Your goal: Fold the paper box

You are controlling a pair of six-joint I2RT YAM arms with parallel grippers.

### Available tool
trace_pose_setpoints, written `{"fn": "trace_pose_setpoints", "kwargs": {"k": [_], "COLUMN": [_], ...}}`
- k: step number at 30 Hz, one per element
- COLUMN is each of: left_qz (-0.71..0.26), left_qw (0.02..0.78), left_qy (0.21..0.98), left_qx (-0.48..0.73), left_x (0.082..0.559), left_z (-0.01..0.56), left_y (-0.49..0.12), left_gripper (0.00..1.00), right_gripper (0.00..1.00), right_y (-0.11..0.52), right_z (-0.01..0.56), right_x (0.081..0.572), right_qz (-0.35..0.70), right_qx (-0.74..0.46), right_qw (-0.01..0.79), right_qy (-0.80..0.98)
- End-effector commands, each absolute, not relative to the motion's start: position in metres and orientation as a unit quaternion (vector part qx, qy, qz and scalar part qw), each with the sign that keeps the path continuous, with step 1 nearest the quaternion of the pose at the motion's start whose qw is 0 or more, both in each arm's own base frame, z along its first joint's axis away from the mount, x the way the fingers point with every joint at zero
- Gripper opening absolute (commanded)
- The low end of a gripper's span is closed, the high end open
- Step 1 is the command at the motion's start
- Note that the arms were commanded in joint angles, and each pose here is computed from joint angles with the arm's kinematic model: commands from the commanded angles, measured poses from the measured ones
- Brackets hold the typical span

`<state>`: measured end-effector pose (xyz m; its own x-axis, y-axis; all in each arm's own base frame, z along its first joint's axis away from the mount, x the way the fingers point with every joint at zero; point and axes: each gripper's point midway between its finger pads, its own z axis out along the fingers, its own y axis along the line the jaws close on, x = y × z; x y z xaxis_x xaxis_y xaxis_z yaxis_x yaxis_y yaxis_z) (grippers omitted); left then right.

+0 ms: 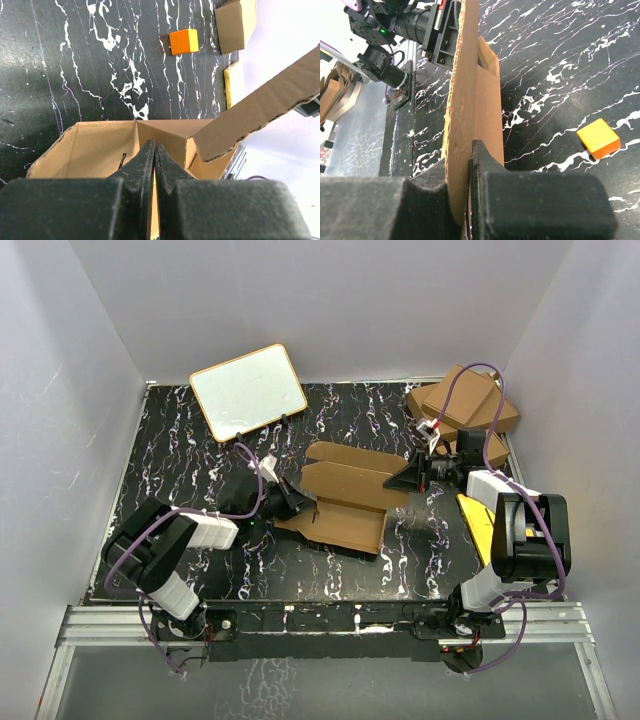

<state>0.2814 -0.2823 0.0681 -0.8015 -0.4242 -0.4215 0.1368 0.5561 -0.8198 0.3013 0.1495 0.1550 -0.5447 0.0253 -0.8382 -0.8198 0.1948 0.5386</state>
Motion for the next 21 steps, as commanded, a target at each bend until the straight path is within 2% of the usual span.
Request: {"fn": "trace_pose_setpoints", "kwargs": {"k": [1, 21], "left_qz": [-0.487, -0.524], "left_qw": [0.333, 0.34], "left_qy": [0.801, 0.771], "left_qx": [-0.099, -0.125], "left_x": [0.293, 0.307], "left_z": [0.088, 0.092], "left_y": [-0.29, -0.311], "left_gripper": [0.0, 0.0], "right_gripper": [0.08, 0.08], "right_y": [0.152, 0.156], "right_z": [0.168, 0.163], "right_x": [0.299, 0.297], "right_qz": [0.566, 0.576], "right_qx": [-0.325, -0.324], "right_qw": [0.397, 0.384], "right_qy": [0.646, 0.645]}}
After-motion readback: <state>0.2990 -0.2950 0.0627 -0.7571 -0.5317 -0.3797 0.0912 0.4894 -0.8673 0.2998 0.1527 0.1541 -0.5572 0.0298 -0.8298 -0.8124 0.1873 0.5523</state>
